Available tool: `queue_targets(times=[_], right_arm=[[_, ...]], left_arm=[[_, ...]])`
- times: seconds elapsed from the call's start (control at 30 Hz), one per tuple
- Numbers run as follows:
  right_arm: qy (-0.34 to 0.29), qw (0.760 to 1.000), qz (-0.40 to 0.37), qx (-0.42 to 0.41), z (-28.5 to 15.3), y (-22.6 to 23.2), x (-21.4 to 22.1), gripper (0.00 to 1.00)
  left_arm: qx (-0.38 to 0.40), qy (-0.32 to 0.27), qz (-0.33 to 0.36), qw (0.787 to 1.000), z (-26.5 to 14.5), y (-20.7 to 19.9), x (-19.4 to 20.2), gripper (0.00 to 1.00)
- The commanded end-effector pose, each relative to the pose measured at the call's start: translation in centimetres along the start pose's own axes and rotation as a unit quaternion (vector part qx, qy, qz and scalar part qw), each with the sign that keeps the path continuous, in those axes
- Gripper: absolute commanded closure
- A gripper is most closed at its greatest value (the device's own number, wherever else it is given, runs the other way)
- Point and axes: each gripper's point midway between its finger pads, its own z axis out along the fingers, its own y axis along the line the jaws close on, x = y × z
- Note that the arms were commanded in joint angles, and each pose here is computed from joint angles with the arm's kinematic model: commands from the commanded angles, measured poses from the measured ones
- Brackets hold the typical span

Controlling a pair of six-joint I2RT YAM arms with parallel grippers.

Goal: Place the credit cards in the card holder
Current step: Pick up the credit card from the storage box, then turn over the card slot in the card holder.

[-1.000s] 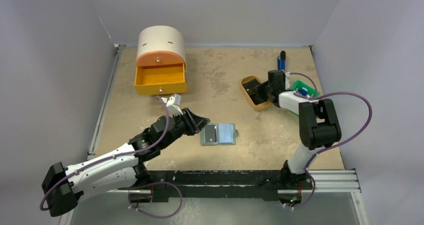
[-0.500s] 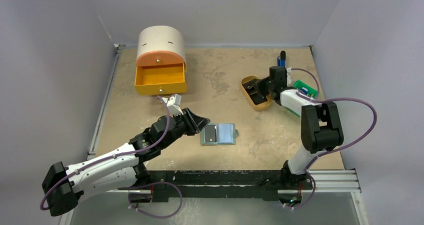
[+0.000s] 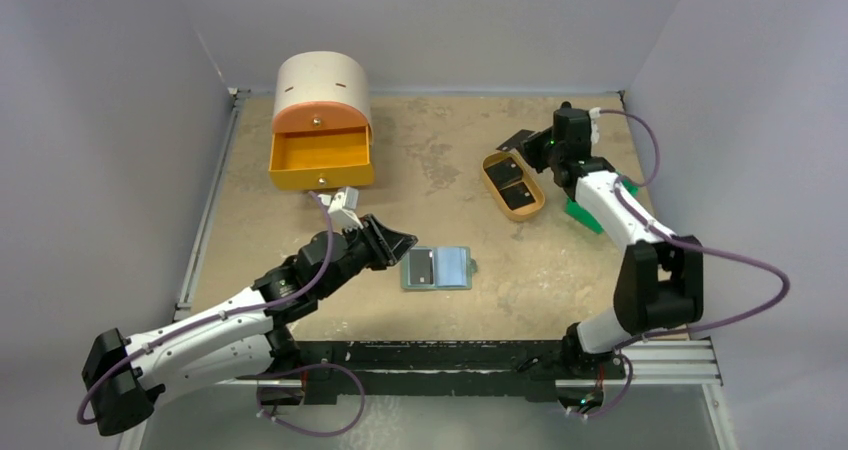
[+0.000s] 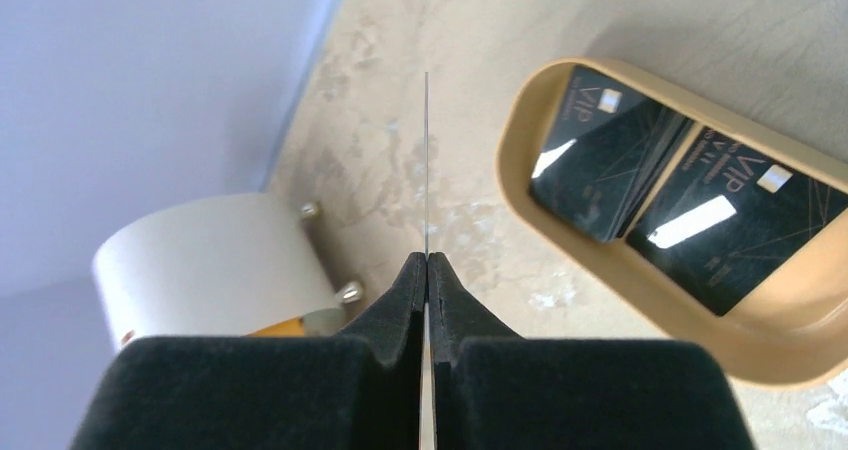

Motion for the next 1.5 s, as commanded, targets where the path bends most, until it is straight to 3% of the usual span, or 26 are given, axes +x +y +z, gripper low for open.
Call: queue_targets(times=[0.0,0.2,0.43,0.73,0.97,1.2,1.3,1.37,1.47], right_arm=[[-0.018,0.998,-0.014,-0.062,-5.4,4.7,-2.1,1.0],[-0.007,0.996,0.017,-0.09,-9.0,5.4,-2.4,1.0],[0.066,0.985,0.077,-0.142,-10.9,6.4,-0.1,1.0],[0.251,0.925,0.053,-0.279,-18.6,9.1,5.6,1.0],[0.288,0.904,0.054,-0.311,-24.8,8.0,7.3,1.0],[0.31,0.895,0.056,-0.317,-26.9,7.1,8.2,1.0],[0.299,0.897,-0.015,-0.324,-26.8,6.9,8.4,1.0],[0.279,0.912,-0.126,-0.274,-25.5,5.0,8.9,1.0],[0.252,0.901,-0.289,-0.202,-24.0,1.7,11.2,1.0]], left_arm=[[0.021,-0.043,0.0,0.999,-0.8,-2.2,-2.9,0.72],[0.017,-0.052,0.001,0.998,-1.1,-2.0,-3.3,0.72],[0.022,-0.052,-0.004,0.998,-1.3,-2.3,-3.4,0.73],[0.008,-0.091,0.005,0.996,-3.0,-3.0,-6.2,0.73],[0.004,-0.133,0.005,0.991,-4.1,-4.3,-9.0,0.72],[0.003,-0.139,0.011,0.99,-3.4,-5.1,-9.6,0.72],[0.002,-0.132,0.012,0.991,-3.0,-5.0,-9.2,0.72],[-0.002,-0.124,0.013,0.992,-2.8,-4.6,-8.7,0.72],[0.0,-0.106,0.019,0.994,-2.6,-4.1,-7.6,0.72]])
